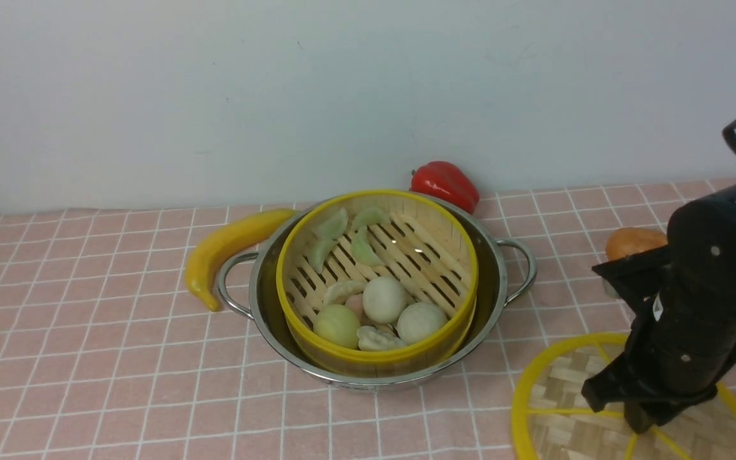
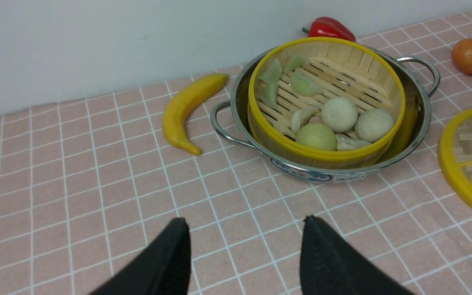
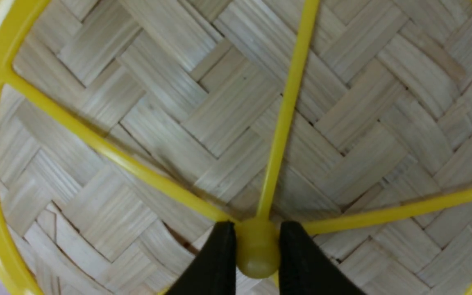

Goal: Place the steamer in the pot on the pink tablecloth, and put the lid on the steamer.
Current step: 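Move the gripper down to the bamboo steamer lid and grasp its center knob, then place the bamboo steamer lid onto the steamer basket in the pot with the right gripper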

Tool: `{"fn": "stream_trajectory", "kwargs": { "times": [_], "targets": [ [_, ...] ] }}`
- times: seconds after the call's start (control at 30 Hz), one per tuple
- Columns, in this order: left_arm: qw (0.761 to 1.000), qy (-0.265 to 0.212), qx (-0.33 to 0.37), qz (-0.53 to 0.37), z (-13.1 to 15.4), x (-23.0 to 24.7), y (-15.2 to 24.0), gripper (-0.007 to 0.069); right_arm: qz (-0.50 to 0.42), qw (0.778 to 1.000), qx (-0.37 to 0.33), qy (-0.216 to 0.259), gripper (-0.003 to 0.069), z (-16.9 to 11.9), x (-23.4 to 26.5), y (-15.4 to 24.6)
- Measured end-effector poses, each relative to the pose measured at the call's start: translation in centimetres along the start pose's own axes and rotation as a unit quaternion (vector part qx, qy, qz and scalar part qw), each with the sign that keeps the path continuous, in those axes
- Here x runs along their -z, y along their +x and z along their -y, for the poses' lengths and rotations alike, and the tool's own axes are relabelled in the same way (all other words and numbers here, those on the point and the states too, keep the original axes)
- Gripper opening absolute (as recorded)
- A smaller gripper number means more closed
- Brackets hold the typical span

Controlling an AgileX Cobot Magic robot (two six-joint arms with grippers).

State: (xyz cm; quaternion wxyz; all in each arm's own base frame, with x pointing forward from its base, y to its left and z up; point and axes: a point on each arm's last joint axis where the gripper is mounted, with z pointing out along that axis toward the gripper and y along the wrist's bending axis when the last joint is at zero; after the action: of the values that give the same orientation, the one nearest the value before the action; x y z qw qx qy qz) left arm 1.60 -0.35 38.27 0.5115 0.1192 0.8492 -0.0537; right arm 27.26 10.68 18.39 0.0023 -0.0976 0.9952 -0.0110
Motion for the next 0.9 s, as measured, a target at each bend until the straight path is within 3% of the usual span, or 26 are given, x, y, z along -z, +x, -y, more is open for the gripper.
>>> {"fn": "stream_trajectory", "kwargs": {
  "times": [0.13, 0.37, 0.57, 0.73, 0.9],
  "targets": [
    [1.000, 0.000, 0.000, 0.000, 0.0, 0.0, 0.0, 0.0347, 0.010, 1.000, 0.005, 0.013, 0.0146, 0.5, 3.8, 0.6],
    [1.000, 0.000, 0.000, 0.000, 0.0, 0.0, 0.0, 0.0347, 0.158, 0.987, 0.001, -0.026, 0.0146, 0.1, 12.9, -1.0],
    [1.000, 0.000, 0.000, 0.000, 0.0, 0.0, 0.0, 0.0347, 0.217, 0.972, 0.048, -0.077, 0.0146, -4.8, 16.3, -5.5],
    [1.000, 0.000, 0.000, 0.000, 0.0, 0.0, 0.0, 0.0347, 0.213, 0.969, 0.091, -0.083, 0.0146, -10.8, 13.7, -10.5],
    [1.000, 0.000, 0.000, 0.000, 0.0, 0.0, 0.0, 0.0347, 0.216, 0.967, 0.107, -0.085, 0.0146, -14.4, 11.5, -13.0]
  ]
}}
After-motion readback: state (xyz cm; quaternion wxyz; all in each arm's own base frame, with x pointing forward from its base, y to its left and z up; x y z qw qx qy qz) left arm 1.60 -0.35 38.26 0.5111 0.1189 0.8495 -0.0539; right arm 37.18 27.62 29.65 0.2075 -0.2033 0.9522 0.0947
